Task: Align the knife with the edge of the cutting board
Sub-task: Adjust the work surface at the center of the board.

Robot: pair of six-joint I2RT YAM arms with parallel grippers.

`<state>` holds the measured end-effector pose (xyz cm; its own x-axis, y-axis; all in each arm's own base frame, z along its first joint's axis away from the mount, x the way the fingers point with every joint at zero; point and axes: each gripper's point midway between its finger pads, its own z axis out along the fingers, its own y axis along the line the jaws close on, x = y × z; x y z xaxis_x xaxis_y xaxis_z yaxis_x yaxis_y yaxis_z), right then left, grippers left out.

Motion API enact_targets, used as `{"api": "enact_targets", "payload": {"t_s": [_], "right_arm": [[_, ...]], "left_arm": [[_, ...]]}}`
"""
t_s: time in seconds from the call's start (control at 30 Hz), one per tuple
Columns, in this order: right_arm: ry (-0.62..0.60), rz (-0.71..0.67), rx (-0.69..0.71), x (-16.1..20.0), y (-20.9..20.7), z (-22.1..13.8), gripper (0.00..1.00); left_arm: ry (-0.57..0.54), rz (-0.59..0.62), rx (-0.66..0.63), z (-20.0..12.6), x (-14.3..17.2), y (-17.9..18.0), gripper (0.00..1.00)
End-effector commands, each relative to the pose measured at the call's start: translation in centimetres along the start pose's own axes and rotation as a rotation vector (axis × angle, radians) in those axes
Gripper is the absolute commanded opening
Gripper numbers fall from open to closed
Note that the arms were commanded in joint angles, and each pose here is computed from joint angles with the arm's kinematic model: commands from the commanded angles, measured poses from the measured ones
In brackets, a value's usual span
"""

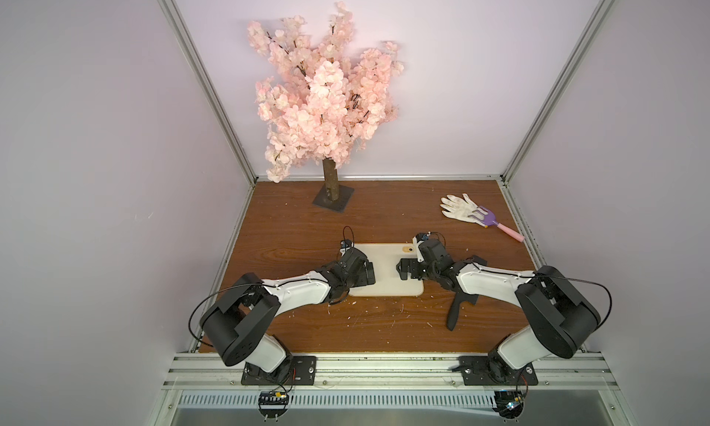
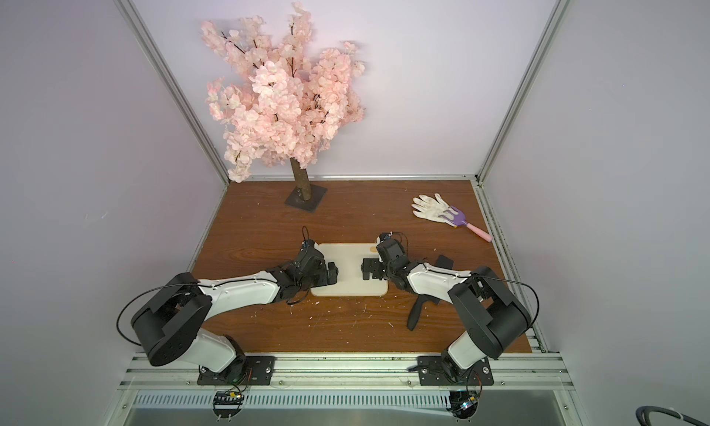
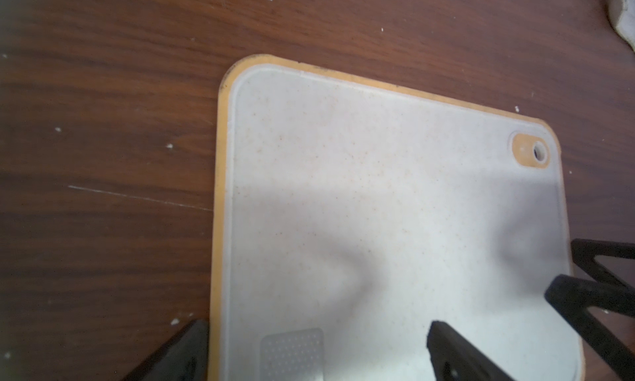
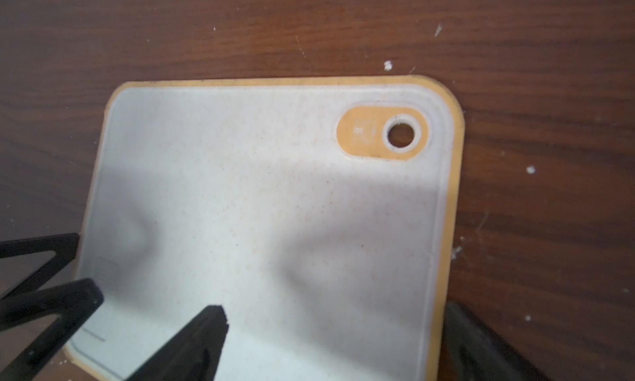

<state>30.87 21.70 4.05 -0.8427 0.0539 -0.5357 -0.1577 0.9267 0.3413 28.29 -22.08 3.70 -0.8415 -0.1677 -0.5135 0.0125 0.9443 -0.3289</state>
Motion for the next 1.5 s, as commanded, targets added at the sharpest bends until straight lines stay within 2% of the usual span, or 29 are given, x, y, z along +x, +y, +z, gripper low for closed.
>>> {"api": "enact_targets", "payload": {"t_s": [0.0,0.83,1.47], "right_arm": [[0.015,-0.021,-0.044,-0.3,1.8,-0.9,0.99],[0.000,-0.019,-0.037,-1.2,2.0,-1.2,0.99],[-0.017,-0.026,-0.006,-3.0,1.3,-1.8,0.99]], "left_arm": [[0.232,0.011,-0.034,0.1,5.7,1.1,1.00],[0.244,0.014,-0.041,1.5,3.8,0.3,1.00],[0.218,0.007,-0.056,0.2,2.4,1.2,1.00]]}}
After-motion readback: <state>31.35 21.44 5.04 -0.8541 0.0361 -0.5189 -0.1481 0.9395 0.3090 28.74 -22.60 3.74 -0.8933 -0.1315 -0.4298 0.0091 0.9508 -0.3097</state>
